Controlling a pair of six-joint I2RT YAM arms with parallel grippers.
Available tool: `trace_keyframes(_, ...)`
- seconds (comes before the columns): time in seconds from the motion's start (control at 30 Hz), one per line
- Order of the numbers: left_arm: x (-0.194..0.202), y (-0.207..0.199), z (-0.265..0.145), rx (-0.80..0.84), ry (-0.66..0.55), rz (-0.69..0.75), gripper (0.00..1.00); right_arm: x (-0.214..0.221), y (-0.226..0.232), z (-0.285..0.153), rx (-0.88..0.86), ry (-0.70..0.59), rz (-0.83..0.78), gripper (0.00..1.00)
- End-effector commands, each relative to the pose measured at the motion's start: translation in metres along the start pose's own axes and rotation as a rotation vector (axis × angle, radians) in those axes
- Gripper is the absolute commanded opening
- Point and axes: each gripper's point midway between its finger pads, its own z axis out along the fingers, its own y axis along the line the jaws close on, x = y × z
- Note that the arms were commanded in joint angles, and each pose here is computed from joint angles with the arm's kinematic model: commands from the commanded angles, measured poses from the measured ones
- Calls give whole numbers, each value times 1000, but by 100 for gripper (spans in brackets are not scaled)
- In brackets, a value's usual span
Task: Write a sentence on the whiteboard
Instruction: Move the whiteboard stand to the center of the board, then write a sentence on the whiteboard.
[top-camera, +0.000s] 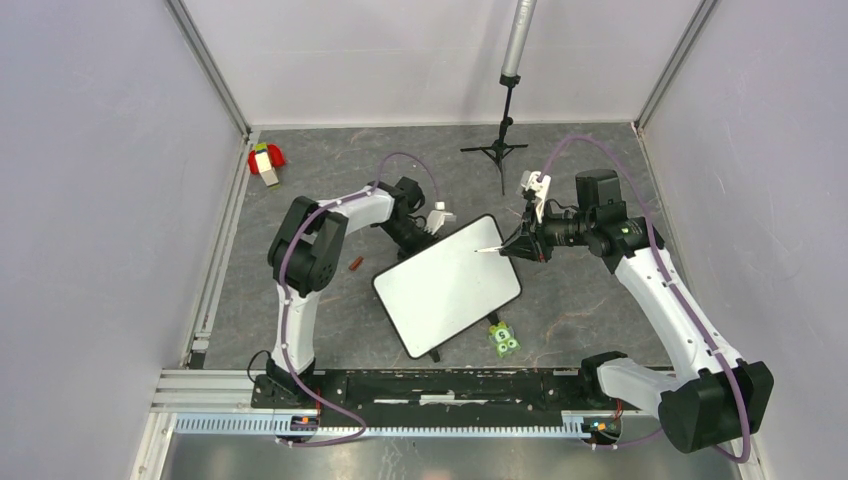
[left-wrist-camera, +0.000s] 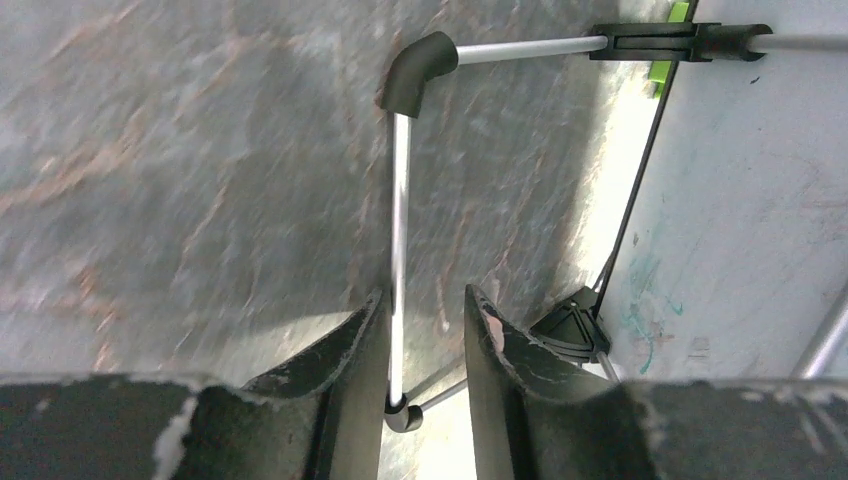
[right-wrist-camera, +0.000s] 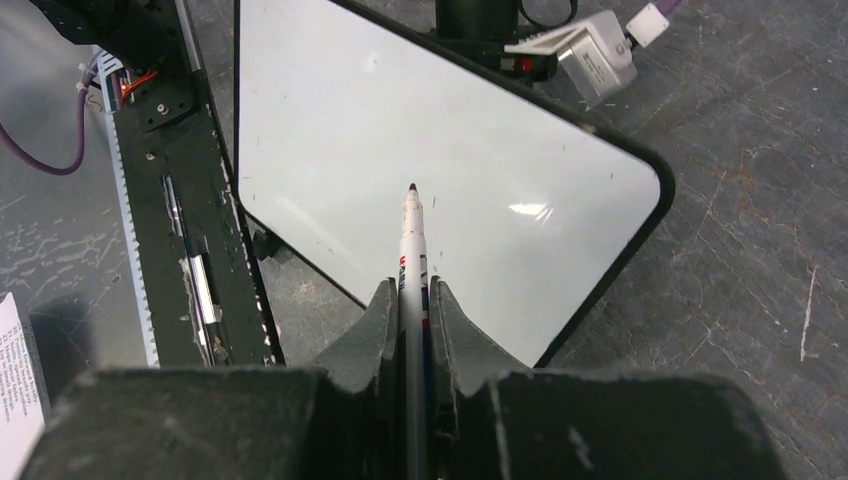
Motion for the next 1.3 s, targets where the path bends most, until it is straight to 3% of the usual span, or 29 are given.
trace_keyframes(0.0, -8, -7, 30, 13, 40, 44, 39, -16, 4, -3, -14, -28, -60, 0)
trace_keyframes(0.17, -18, -8, 37, 15, 49, 61, 40, -11, 5, -2, -20, -19, -57, 0)
trace_keyframes(0.3, -36, -5, 20, -13, 22, 83, 49, -10, 5, 0, -25, -19, -61, 0)
trace_keyframes(0.53, -64, 0, -87, -82, -198, 62, 58, -22, 10, 7, -34, -41, -103, 0)
trace_keyframes(0.63, -50, -4, -139, -78, -306, 6, 61, -27, 14, 13, -29, -36, -141, 0)
trace_keyframes(0.77, -11, -30, -175, -97, -395, 2, 63, -34, 20, 25, -7, -34, -198, 0)
trace_keyframes(0.97, 37, -77, -169, -27, -423, 44, 65, -47, 46, 54, -32, -18, -304, 0)
trace_keyframes(1.13, 46, -102, -167, 53, -447, 91, 66, -49, 77, 75, -117, 2, -380, 0)
trace_keyframes(1.27, 45, -102, -154, 79, -409, 91, 62, -52, 97, 82, -190, 13, -416, 0)
